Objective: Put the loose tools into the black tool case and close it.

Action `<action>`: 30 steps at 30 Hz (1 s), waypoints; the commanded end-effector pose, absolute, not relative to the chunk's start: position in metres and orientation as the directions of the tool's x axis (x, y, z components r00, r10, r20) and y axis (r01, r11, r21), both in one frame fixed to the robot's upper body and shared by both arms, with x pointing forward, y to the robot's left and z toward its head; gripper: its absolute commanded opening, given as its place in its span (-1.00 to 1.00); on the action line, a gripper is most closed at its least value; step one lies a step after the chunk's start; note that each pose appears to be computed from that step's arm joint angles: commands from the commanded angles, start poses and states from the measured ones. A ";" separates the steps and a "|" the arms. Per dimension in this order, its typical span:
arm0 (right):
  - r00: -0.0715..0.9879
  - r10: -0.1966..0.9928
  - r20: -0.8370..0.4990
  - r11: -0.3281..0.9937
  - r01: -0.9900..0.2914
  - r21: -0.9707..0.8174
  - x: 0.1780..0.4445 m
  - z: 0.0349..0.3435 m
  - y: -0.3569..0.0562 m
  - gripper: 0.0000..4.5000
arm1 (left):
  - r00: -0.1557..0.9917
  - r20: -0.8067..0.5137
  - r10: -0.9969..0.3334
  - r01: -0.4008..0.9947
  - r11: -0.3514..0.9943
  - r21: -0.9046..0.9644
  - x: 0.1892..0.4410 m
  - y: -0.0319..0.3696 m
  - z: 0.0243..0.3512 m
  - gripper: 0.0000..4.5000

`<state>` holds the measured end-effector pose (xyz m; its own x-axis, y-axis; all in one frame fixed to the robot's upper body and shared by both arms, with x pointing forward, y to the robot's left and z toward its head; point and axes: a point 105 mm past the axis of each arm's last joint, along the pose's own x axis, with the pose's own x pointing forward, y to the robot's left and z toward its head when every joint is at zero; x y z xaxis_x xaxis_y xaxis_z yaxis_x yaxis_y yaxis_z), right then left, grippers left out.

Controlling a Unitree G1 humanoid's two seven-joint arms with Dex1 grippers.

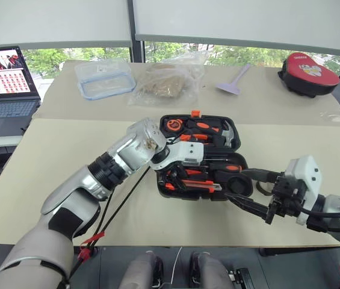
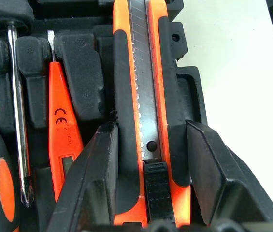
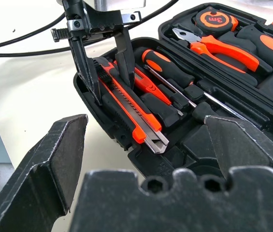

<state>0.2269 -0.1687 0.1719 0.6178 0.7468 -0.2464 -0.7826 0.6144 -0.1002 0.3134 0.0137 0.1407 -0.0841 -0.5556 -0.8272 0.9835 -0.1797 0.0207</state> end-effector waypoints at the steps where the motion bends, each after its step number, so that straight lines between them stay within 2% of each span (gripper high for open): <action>1: 0.625 0.752 -0.210 0.612 -0.780 -0.133 0.227 0.179 -0.167 1.00 | -0.062 -0.842 -0.536 0.986 -0.165 0.033 0.316 0.014 0.131 0.25; 4: 0.624 0.753 -0.208 0.611 -0.781 -0.131 0.227 0.179 -0.166 1.00 | -0.080 -0.813 -0.577 0.987 -0.157 0.015 0.315 0.009 0.142 0.72; 6: 0.622 0.755 -0.208 0.610 -0.782 -0.128 0.228 0.178 -0.166 1.00 | -0.117 -0.763 -0.636 0.987 -0.157 -0.020 0.312 0.007 0.162 0.98; 10: 0.621 0.755 -0.210 0.609 -0.783 -0.124 0.228 0.178 -0.167 1.00 | -0.110 -0.718 -0.687 0.990 -0.142 -0.016 0.316 0.009 0.177 0.98; 14: 0.616 0.759 -0.212 0.605 -0.787 -0.120 0.229 0.177 -0.166 1.00 | -0.096 -0.698 -0.710 0.990 -0.144 0.010 0.320 0.013 0.175 0.51; 23: 0.603 0.766 -0.222 0.591 -0.797 -0.127 0.229 0.178 -0.165 1.00 | -0.086 -0.735 -0.672 0.980 -0.189 0.059 0.320 0.019 0.158 -0.99; 30: 0.588 0.778 -0.220 0.576 -0.808 -0.122 0.230 0.179 -0.160 1.00 | -0.021 -0.816 -0.578 0.965 -0.224 0.134 0.323 0.025 0.123 -0.99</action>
